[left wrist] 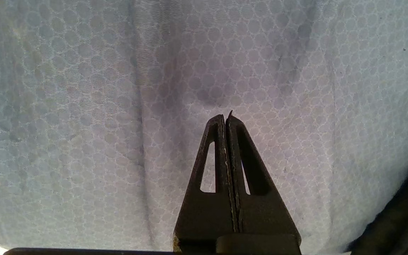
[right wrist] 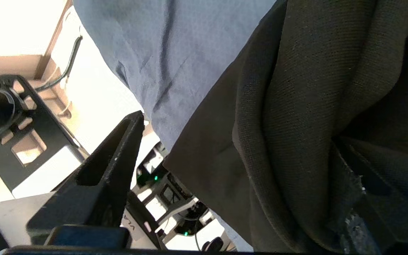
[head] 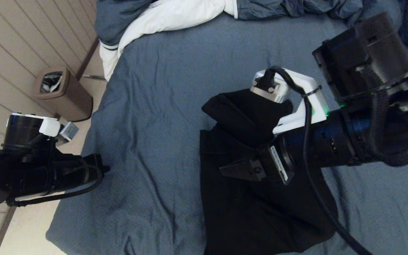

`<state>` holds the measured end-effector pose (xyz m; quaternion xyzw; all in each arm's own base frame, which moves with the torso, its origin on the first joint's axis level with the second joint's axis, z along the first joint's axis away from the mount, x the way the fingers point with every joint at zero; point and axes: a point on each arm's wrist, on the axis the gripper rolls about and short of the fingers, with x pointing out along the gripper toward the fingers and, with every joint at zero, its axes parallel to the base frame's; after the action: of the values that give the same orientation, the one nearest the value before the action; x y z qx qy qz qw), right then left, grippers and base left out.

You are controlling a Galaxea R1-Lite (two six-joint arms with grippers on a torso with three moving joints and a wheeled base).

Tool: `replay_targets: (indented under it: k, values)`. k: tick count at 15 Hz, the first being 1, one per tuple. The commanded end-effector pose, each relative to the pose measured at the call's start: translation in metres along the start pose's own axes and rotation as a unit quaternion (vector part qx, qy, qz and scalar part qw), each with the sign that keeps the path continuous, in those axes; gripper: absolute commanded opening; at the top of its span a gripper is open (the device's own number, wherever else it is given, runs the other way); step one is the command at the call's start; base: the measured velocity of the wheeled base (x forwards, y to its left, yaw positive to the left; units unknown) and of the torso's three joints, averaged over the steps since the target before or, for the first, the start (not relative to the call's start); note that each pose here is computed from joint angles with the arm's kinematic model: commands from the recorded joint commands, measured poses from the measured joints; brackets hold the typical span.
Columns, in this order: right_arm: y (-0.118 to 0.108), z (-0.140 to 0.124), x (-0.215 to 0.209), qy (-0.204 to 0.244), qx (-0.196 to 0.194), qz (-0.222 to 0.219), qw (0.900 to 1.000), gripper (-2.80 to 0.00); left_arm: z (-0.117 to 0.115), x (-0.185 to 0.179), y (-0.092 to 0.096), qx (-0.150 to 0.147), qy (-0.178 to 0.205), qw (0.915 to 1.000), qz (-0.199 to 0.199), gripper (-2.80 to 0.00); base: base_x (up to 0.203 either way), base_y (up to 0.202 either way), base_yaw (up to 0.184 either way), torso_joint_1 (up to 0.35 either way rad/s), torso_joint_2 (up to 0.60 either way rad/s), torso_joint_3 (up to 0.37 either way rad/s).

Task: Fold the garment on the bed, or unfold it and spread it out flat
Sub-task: Fold the black sweatshirt

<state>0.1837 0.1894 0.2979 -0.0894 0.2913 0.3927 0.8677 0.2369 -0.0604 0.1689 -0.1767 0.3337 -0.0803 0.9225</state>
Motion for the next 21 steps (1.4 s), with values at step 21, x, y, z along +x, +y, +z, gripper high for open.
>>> replay_targets:
  k: [21]
  values:
    - [0.025,-0.039,0.071,0.135,-0.015,0.049,0.990,0.00,0.016,0.000,-0.053,0.038,-0.018,0.9952,-0.088,-2.80,0.000,0.000,0.000,0.000,0.00,0.000]
